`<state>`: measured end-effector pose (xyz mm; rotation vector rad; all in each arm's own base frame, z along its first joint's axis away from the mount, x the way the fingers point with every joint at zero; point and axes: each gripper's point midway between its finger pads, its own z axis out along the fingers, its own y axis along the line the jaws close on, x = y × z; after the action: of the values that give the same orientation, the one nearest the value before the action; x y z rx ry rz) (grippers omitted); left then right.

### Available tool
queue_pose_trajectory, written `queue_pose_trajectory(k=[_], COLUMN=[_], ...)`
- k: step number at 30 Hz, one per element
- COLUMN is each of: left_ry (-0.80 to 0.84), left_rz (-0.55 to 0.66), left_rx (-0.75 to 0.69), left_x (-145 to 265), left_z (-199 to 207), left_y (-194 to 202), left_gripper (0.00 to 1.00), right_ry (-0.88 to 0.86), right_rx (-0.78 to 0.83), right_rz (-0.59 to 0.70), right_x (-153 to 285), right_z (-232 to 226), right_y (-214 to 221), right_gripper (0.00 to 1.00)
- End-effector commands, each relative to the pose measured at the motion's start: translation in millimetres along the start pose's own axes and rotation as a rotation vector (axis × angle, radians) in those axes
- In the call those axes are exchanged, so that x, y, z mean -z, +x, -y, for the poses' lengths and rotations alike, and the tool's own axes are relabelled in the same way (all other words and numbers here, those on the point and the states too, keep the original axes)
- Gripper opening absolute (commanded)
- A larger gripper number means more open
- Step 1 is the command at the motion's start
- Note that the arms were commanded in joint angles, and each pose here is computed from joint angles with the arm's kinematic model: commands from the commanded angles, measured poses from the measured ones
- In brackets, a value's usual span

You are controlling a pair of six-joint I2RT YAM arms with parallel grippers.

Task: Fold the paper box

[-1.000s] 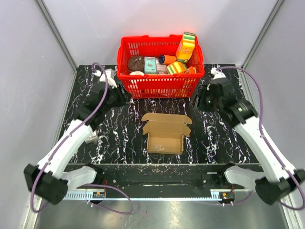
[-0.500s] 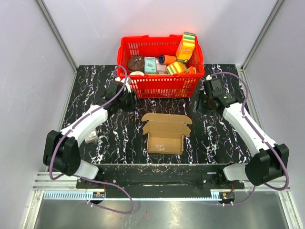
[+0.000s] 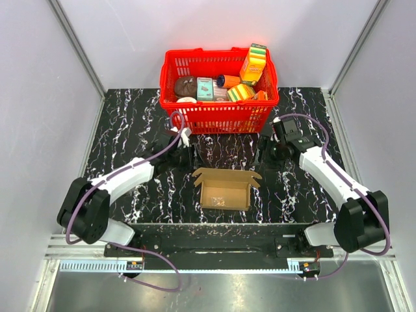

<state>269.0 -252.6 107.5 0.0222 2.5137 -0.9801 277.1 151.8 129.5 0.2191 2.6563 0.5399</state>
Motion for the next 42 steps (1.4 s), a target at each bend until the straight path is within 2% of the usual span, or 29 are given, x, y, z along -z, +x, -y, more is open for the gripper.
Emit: queue_pose_trajectory(k=[1, 5, 15, 20, 29, 33, 42], left_ry=[0.144, 0.164, 0.119, 0.086, 0.064, 0.046, 0.018], left_rz=[0.083, 0.075, 0.039, 0.042, -0.029, -0.041, -0.060], left_rx=[0.006, 0.002, 0.000, 0.019, 0.044, 0.039, 0.059], left_x=[15.2, 21.3, 32.0, 40.2, 42.9, 42.8, 45.3], left_z=[35.7, 41.7, 42.3, 44.6, 43.9, 42.7, 35.9], left_y=[-16.4, -11.3, -3.9, -5.0, 4.8, 6.1, 17.8], left_gripper=[0.49, 0.50, 0.70, 0.81, 0.90, 0.98, 0.99], right_ry=[-0.157, -0.189, -0.181, -0.199, -0.192, -0.170, -0.173], right_rx=[-0.028, -0.055, -0.137, -0.184, -0.206, -0.215, -0.249], right_rz=[0.008, -0.013, -0.041, -0.044, -0.077, -0.121, -0.169], right_x=[10.3, 13.9, 21.4, 20.9, 24.3, 19.2, 12.2], right_z=[-28.9, -33.4, -28.6, -32.5, -35.5, -31.6, -31.2], right_y=[-0.4, 6.7, 23.8, 24.3, 25.5, 32.5, 41.5], right_gripper=[0.72, 0.73, 0.75, 0.79, 0.83, 0.84, 0.89])
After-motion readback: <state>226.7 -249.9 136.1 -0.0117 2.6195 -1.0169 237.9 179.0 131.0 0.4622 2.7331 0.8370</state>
